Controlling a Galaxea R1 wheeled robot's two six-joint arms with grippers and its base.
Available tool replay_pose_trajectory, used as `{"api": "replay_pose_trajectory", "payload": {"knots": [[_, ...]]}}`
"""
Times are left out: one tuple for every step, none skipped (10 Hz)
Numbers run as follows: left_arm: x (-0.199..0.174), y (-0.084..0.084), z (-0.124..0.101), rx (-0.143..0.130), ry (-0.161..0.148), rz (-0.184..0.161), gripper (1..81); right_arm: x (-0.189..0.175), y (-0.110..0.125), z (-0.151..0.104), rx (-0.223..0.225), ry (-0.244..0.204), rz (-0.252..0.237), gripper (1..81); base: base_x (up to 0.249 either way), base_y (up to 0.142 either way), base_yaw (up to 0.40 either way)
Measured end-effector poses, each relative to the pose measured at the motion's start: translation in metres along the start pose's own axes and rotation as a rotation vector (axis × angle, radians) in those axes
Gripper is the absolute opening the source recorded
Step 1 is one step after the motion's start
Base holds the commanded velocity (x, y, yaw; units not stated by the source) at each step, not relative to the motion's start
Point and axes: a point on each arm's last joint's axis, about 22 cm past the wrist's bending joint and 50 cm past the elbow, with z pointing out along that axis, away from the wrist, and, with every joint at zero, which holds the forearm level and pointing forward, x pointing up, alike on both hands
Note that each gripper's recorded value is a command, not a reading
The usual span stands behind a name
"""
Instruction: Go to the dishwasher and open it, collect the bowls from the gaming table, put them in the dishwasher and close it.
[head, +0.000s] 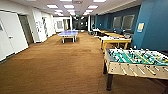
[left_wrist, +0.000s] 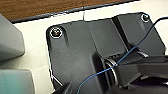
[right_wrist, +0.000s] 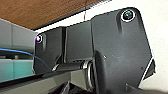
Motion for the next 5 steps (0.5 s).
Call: {"api": "replay_pose_trajectory", "payload": {"knots": [[-0.0003,-0.0002,-0.0001,0.000,0.000,0.000,81.1,-0.0001,-0.0011,0.0003,0.002,0.000,-0.004,81.1,0.000,0.000,0.000],[-0.0011,-0.0007,-0.0002,0.001,-0.002,-0.001,81.1,-0.0001,-0.0013,0.0003,0.002,0.000,-0.005,81.1,0.000,0.000,0.000],[-0.0004,0.0002,0.0000,0.000,-0.001,-0.001,81.1,-0.0001,-0.0012,0.0003,0.002,0.000,-0.005,81.1,0.000,0.000,0.000],[-0.0001,-0.0013,-0.0002,0.002,-0.001,0.000,81.1,0.0000,-0.0012,0.0003,0.002,-0.001,-0.005,81.1,0.000,0.000,-0.085],[0.0002,-0.0013,-0.0002,0.002,0.000,0.000,81.1,-0.0019,-0.0012,0.0002,0.002,-0.002,-0.004,81.1,0.000,0.000,-0.132]]}}
